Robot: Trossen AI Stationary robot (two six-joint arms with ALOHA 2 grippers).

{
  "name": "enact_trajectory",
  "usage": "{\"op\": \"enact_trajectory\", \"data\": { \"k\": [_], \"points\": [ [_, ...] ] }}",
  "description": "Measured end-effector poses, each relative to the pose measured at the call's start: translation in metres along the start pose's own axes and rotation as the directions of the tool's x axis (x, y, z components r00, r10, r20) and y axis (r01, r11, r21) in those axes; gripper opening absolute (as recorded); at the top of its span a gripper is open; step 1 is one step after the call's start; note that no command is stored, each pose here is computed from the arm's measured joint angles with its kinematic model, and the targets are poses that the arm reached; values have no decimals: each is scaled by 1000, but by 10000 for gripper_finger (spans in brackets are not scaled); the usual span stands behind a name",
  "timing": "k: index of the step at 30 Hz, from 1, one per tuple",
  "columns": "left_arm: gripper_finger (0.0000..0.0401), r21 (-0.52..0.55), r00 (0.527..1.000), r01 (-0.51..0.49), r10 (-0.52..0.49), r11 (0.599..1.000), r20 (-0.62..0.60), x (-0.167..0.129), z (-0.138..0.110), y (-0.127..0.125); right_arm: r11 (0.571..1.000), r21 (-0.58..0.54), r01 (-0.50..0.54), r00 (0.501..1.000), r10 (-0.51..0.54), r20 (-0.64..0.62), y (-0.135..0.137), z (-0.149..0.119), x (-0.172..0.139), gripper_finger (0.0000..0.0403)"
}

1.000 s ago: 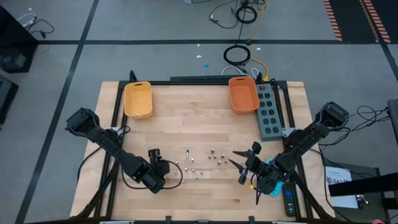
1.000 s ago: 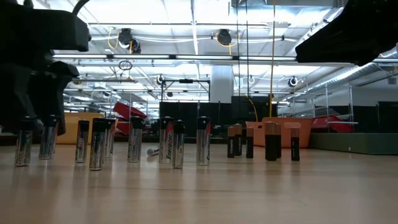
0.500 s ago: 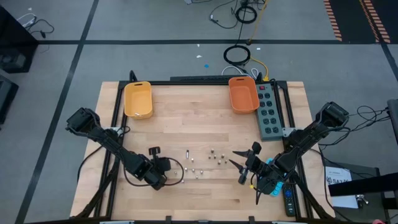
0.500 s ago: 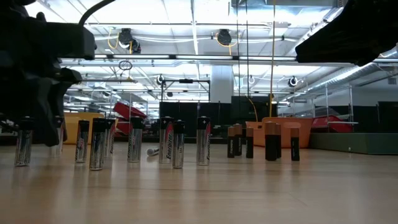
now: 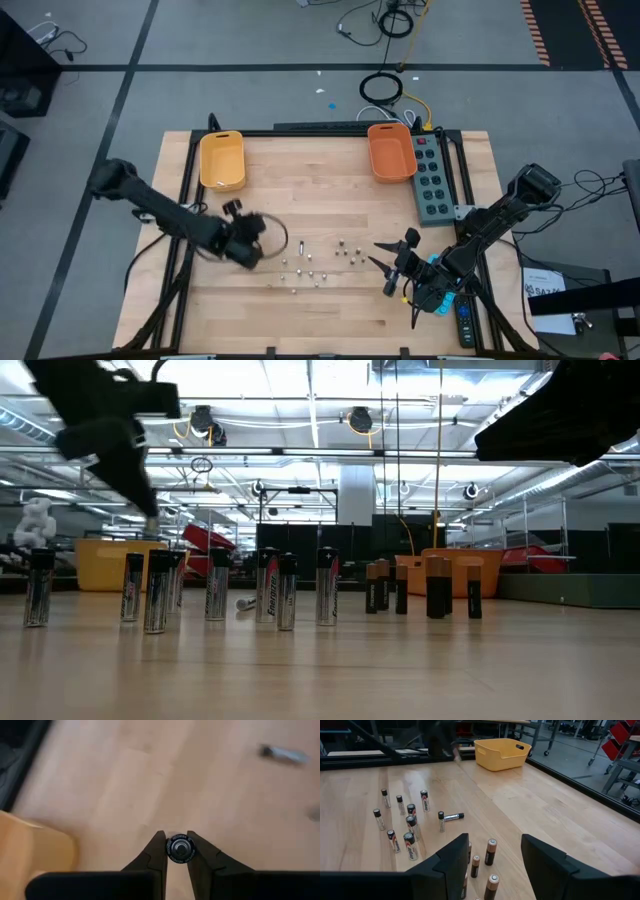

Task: Sort batteries
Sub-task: Put the silver battery into the yellow bin

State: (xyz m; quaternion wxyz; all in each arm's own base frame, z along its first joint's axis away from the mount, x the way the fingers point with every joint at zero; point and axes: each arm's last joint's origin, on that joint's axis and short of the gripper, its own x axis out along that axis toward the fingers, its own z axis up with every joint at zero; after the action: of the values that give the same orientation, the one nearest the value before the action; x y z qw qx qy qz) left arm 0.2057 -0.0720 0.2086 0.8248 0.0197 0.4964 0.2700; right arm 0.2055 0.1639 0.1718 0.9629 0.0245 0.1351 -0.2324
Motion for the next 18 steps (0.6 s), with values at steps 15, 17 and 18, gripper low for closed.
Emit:
{"op": "enact_trajectory", "data": {
  "k": [15,17,18],
  "points": [
    [52,-223,983,-171,151,960,-103,2,18,123,1000,-1,0,1000,0,0,0,0,0,173],
    [52,-238,980,-170,139,956,-144,5,16,131,1000,-1,0,1000,0,0,0,0,0,173],
    [52,-245,978,-171,134,954,-162,7,16,135,1000,-2,0,1000,0,0,0,0,0,173]
  ]
}}
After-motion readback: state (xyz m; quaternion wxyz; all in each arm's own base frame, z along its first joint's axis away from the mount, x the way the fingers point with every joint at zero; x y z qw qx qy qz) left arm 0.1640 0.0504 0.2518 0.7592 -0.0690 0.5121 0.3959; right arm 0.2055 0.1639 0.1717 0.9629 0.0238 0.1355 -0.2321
